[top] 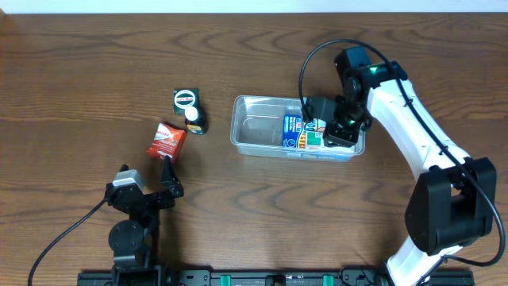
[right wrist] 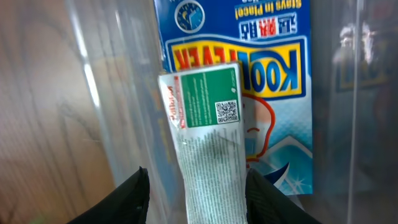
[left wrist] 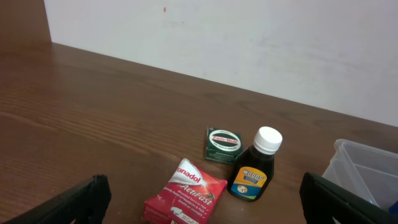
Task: Pack container
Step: 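Carry the Panadol box over the container and lower it in, then release the Panadol box and retract the right arm to the side, then reach the left gripper to the red Panadol packet and grasp it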
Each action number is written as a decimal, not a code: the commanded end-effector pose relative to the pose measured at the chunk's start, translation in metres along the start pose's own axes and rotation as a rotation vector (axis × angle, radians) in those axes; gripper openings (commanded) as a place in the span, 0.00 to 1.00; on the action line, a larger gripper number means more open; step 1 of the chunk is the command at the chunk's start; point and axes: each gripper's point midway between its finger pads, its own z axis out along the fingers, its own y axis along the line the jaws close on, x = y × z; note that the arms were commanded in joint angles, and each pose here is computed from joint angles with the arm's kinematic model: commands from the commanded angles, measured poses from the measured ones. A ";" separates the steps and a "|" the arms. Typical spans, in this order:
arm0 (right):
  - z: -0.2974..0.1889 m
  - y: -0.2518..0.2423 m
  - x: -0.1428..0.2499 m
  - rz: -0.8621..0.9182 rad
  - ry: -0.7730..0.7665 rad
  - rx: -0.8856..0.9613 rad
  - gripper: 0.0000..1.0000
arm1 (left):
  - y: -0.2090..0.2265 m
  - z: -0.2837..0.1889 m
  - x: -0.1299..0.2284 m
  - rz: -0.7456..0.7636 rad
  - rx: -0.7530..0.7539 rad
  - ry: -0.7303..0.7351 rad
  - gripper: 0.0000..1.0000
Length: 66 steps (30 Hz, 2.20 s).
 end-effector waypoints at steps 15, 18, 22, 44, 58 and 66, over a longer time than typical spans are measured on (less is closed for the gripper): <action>-0.152 -0.040 -0.074 0.082 -0.315 0.350 0.64 | 0.010 0.001 0.017 -0.002 -0.044 0.049 0.98; -0.197 -0.064 -0.061 0.232 -0.362 0.500 0.99 | 0.010 0.001 0.017 -0.002 -0.044 0.049 0.98; -0.230 -0.099 -0.018 0.505 -0.399 0.639 0.99 | 0.010 0.001 0.017 -0.002 -0.044 0.049 0.98; -0.218 -0.147 0.223 1.335 -0.301 0.692 0.99 | 0.009 0.002 0.015 -0.002 -0.041 0.038 0.98; -0.218 -0.147 0.224 1.337 -0.301 0.693 0.99 | -0.017 -0.003 0.014 0.060 0.073 0.237 0.98; -0.218 -0.147 0.224 1.337 -0.301 0.693 0.99 | -0.005 0.029 0.014 0.017 -0.027 0.641 0.98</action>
